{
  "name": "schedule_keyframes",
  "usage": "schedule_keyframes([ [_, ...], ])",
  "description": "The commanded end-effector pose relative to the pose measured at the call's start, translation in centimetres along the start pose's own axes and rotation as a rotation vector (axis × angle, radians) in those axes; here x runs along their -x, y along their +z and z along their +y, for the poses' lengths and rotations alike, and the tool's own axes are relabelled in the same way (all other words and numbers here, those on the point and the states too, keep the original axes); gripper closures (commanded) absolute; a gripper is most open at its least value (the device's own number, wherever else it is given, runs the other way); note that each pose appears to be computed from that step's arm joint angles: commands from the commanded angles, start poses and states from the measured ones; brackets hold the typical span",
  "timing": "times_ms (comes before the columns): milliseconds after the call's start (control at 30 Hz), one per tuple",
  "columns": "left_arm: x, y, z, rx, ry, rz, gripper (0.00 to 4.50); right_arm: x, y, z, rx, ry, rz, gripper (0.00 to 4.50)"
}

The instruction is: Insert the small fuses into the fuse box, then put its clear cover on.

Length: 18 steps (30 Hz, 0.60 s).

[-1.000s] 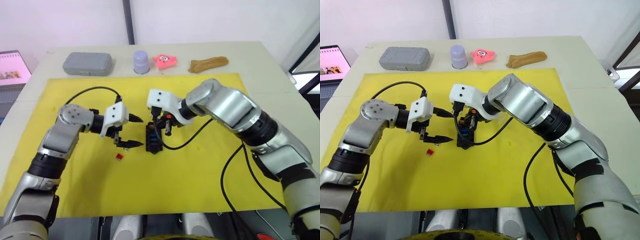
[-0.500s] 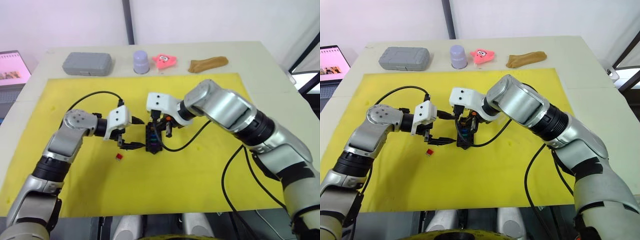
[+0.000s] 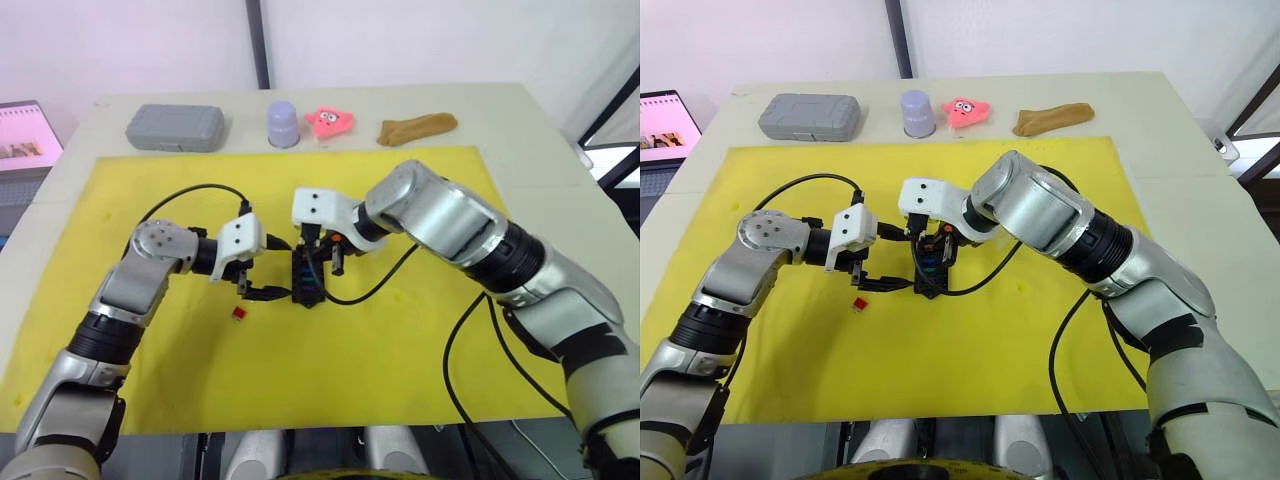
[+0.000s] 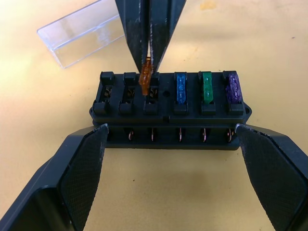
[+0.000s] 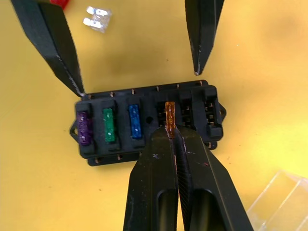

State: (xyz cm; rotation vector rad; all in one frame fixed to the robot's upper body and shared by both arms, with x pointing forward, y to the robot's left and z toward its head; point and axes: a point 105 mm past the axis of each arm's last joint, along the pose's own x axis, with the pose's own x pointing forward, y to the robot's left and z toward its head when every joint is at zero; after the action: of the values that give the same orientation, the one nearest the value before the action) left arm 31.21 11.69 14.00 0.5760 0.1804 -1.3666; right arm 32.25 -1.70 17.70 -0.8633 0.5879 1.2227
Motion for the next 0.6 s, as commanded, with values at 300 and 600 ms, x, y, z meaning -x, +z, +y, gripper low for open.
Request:
schedule_keyframes([
  [300, 0.16, 0.75, 0.3, -0.036, 0.013, -0.013, 0.07, 0.1, 1.02, 0.57, 0.04, 0.019, -0.028, 4.5],
  [600, 0.09, 0.76, 0.27, -0.037, 0.011, -0.016, 0.07, -0.22, 0.55, 0.27, 0.048, 0.003, -0.001, 4.5],
])
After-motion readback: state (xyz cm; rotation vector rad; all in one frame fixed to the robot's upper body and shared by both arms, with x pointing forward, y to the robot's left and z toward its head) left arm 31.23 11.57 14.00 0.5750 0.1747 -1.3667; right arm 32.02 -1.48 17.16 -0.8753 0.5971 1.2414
